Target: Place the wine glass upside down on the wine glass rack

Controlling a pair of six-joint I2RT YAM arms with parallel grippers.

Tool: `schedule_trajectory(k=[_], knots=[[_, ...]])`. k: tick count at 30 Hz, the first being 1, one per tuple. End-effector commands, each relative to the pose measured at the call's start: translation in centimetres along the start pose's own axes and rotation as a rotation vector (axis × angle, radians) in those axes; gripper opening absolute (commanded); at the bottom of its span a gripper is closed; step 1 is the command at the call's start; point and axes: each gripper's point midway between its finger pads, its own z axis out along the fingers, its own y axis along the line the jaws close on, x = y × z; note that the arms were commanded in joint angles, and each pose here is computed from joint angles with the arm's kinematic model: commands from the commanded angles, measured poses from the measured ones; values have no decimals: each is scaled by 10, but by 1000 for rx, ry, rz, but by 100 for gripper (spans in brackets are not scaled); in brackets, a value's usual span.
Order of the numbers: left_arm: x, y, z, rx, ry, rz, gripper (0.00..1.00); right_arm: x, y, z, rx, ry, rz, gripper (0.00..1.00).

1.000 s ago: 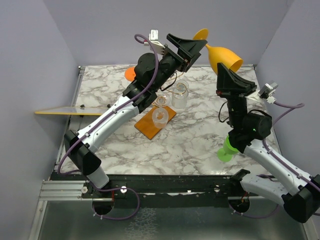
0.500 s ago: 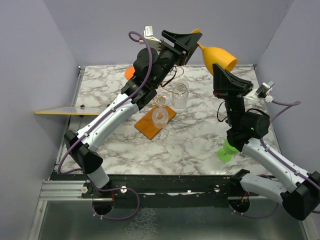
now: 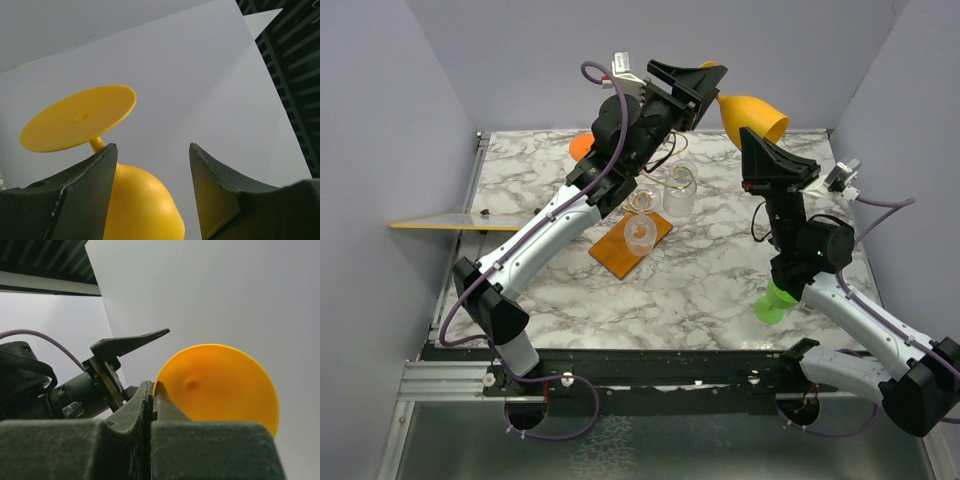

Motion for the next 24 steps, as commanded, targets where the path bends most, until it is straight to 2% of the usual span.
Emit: schedule_trajectory(k=[1,5,10,15,24], knots=[[-10,10,-10,-54,-46,46,64,-25,0,9,15,-97,3,1],[-15,12,-15,-70,-68,72,65,-26,-9,10,77,-109,47,1],[-16,15,-16,-84,-71,98,68,-26,-1,8,39,-111,102,1],[-13,2,-12,-32,-51,117,67,-21,12,8,-29,-74,130,1],[-15,-6,-12,-2,-54,97,34,-12,23,1,-79,-35,186,1]])
